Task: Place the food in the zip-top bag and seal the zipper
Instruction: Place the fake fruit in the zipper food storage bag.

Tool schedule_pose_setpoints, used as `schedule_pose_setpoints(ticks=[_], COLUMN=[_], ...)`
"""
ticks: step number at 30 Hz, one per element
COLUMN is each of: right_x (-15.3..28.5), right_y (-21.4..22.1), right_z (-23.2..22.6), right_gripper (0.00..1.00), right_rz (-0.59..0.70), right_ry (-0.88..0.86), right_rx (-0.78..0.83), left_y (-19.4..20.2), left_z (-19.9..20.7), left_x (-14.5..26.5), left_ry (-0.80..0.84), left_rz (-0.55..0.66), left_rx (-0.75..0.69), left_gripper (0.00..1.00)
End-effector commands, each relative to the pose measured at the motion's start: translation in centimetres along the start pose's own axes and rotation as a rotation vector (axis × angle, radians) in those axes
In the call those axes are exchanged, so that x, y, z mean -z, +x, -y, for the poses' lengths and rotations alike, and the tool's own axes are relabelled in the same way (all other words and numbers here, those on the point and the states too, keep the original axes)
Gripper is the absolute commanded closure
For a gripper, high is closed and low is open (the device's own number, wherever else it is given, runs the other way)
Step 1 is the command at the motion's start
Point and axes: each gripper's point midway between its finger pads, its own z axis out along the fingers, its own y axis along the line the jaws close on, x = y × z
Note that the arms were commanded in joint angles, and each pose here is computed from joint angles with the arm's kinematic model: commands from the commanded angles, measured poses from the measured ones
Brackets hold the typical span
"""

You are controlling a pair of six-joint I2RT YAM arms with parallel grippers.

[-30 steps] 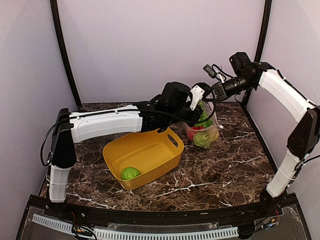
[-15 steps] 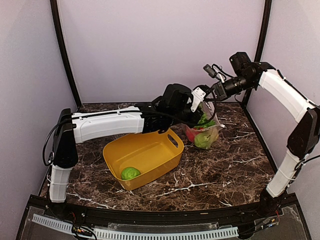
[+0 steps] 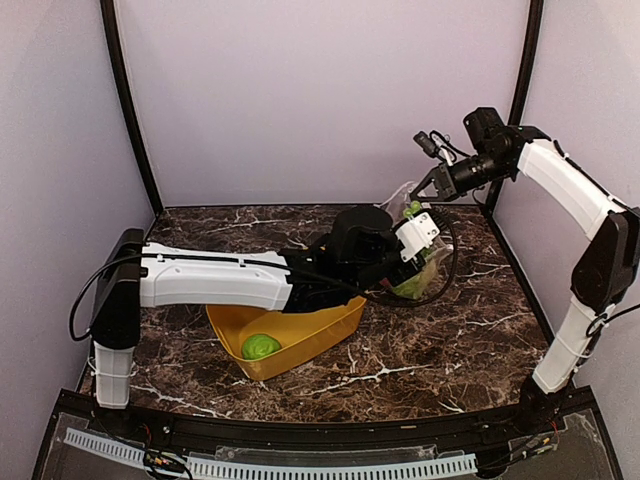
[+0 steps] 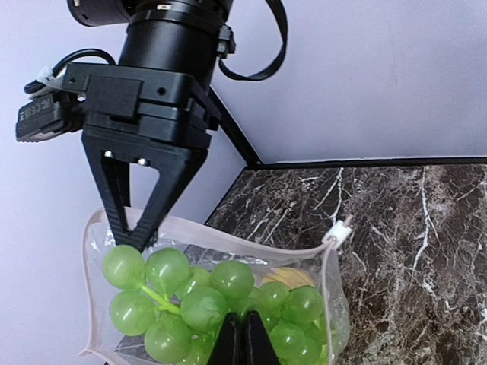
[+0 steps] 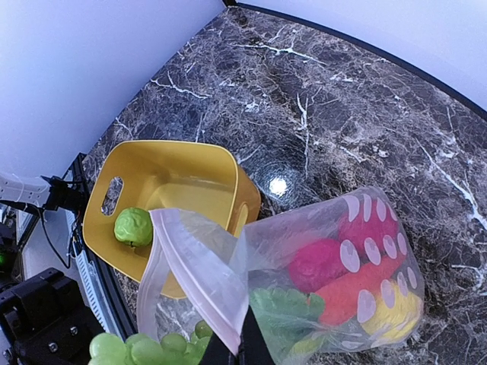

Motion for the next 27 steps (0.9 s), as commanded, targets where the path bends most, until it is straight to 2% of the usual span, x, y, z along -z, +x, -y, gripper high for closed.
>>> schedule_pose_setpoints(ticks=[1, 6, 8, 9, 10, 11, 15, 16, 20, 23, 27], right_x=[1.3, 2.2, 2.6, 2.7, 2.8, 3.0, 3.1, 3.2, 3.3, 3.0, 2.7], right_y=[-1.8, -1.8, -1.8, -1.9, -1.9, -2.0, -2.4, -2.6, -3.1, -3.2, -3.2], right_z=[-1.3, -2.2, -2.4, -2.4, -2.5, -2.5, -1.7, -1.4, -0.1, 0.6, 1.2], right_gripper=[1.00, 1.00, 1.00, 1.00, 1.00, 1.00, 1.00, 1.00, 1.00, 1.00, 1.00], right_rz=[0.064, 0.079, 0.084, 0.087, 0.089, 0.093, 0.102, 0.106, 0.117, 0.117, 0.112], right_ry=[-0.033, -0.026, -0.016, -0.011, -0.007, -0.002, 0.021, 0.026, 0.026, 0.026, 0.022], right_rx=[0.045, 0.068, 0.073, 0.076, 0.079, 0.082, 0.077, 0.069, 0.038, 0.026, 0.018], left_y=[-2.9, -0.1, 1.6, 1.4, 2.0, 1.6, 0.1, -0.2, -1.4, -1.5, -2.5], left_z=[-4.2, -4.5, -5.1, -6.8, -6.3, -7.8, -8.2, -7.7, -6.2, -5.1, -5.1], left_x=[1.0, -0.9, -2.2, -2.7, -3.2, -3.5, -3.9, -3.9, -3.1, -2.5, -1.4], left_ry=[-0.115, -0.108, -0.088, -0.101, -0.056, -0.061, 0.009, 0.043, 0.091, 0.085, 0.067], left_rz=[0.042, -0.058, -0.098, -0.090, -0.102, -0.086, -0.036, -0.030, -0.016, -0.022, -0.008], left_rx=[0.015, 0.071, 0.139, 0.209, 0.232, 0.279, 0.293, 0.289, 0.244, 0.175, 0.192], left_gripper=[0.99, 0.99, 0.99, 0.99, 0.98, 0.97, 0.84, 0.76, 0.57, 0.50, 0.46])
